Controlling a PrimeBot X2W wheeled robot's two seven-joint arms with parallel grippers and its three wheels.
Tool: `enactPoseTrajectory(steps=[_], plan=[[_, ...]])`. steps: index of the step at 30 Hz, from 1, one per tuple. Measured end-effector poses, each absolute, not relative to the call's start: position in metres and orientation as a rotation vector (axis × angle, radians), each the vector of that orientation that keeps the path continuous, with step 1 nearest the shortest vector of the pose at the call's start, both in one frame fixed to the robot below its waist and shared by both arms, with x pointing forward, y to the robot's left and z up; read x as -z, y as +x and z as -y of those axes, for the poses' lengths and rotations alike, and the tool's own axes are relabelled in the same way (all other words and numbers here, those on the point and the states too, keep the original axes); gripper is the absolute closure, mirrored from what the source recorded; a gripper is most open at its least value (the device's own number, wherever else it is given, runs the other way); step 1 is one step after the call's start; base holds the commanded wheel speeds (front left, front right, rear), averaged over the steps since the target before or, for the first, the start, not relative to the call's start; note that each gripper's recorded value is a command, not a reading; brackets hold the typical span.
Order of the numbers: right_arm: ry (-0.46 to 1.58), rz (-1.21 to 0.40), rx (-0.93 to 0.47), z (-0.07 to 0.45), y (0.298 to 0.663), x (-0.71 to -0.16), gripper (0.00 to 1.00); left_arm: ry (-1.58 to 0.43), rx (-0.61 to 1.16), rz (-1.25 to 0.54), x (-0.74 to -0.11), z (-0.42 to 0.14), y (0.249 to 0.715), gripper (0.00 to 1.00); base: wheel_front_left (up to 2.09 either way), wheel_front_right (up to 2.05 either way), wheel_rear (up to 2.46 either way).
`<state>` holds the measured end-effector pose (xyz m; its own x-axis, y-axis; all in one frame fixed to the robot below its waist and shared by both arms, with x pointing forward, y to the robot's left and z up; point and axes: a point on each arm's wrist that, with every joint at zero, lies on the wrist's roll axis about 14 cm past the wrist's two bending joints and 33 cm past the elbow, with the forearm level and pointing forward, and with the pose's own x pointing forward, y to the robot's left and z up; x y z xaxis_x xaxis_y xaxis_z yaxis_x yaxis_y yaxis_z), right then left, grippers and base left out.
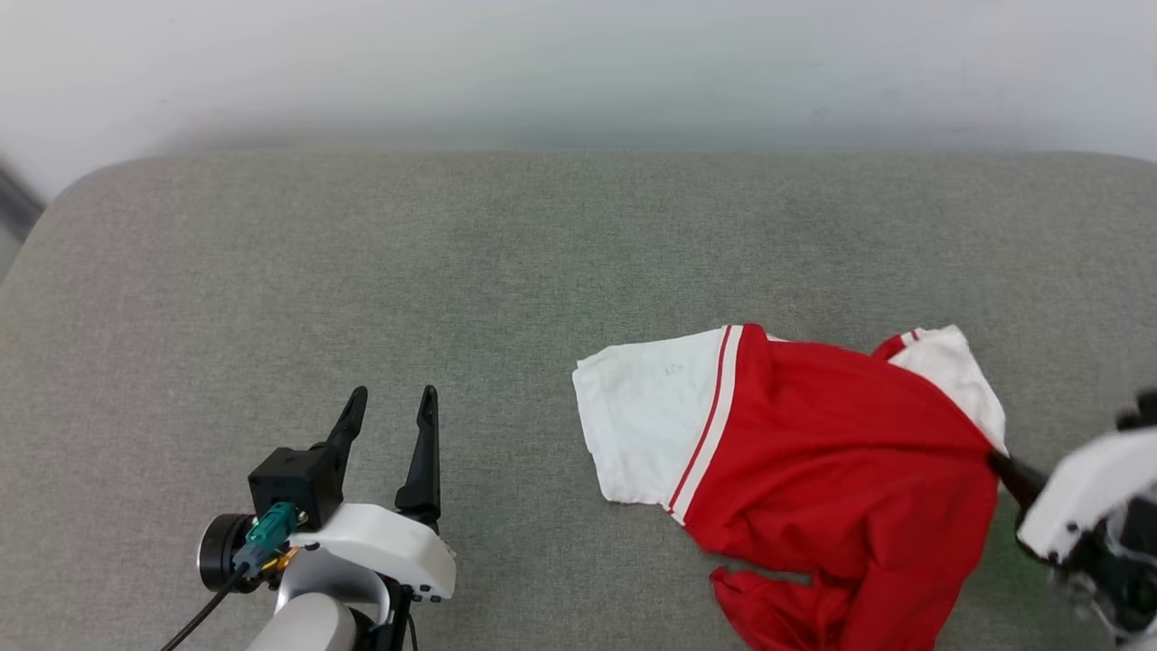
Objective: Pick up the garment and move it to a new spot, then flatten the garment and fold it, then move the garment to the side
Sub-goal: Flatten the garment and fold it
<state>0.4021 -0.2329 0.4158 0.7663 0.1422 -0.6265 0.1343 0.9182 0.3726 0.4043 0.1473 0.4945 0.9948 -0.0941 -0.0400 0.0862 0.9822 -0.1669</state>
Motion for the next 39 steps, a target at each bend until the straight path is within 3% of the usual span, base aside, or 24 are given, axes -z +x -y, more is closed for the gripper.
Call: enactPoseTrajectory(steps=[3, 4, 5, 12, 23, 33, 39], plan=[[0.542, -0.7, 0.109, 0.251, 0.375, -0.393, 1.0, -0.164, 0.1, -0.05, -0.494, -0.145, 0.404, 0.0, 0.0, 0.0, 0.0], [0.567, -0.706, 0.139, 0.254, 0.366, -0.386, 0.73, -0.164, 0.102, -0.053, -0.494, -0.144, 0.404, 0.0, 0.0, 0.0, 0.0], [0.587, -0.707, 0.164, 0.256, 0.358, -0.379, 0.0, -0.163, 0.104, -0.056, -0.493, -0.144, 0.404, 0.0, 0.0, 0.0, 0.0], [0.603, -0.559, 0.207, 0.257, 0.361, -0.387, 0.0, -0.154, 0.123, -0.055, -0.495, -0.14, 0.406, 0.0, 0.0, 0.0, 0.0], [0.271, -0.105, 0.114, 0.261, 0.391, -0.487, 0.0, -0.153, 0.11, -0.044, -0.502, -0.143, 0.395, 0.0, 0.0, 0.0, 0.0], [0.143, 0.031, -0.01, 0.218, 0.374, -0.529, 0.0, -0.115, 0.139, 0.0, -0.519, -0.139, 0.401, 0.0, 0.0, 0.0, 0.0], [0.141, 0.079, -0.022, 0.208, 0.369, -0.547, 0.0, -0.084, 0.324, 0.055, -0.555, -0.087, 0.441, 0.0, 0.0, 0.0, 0.0]])
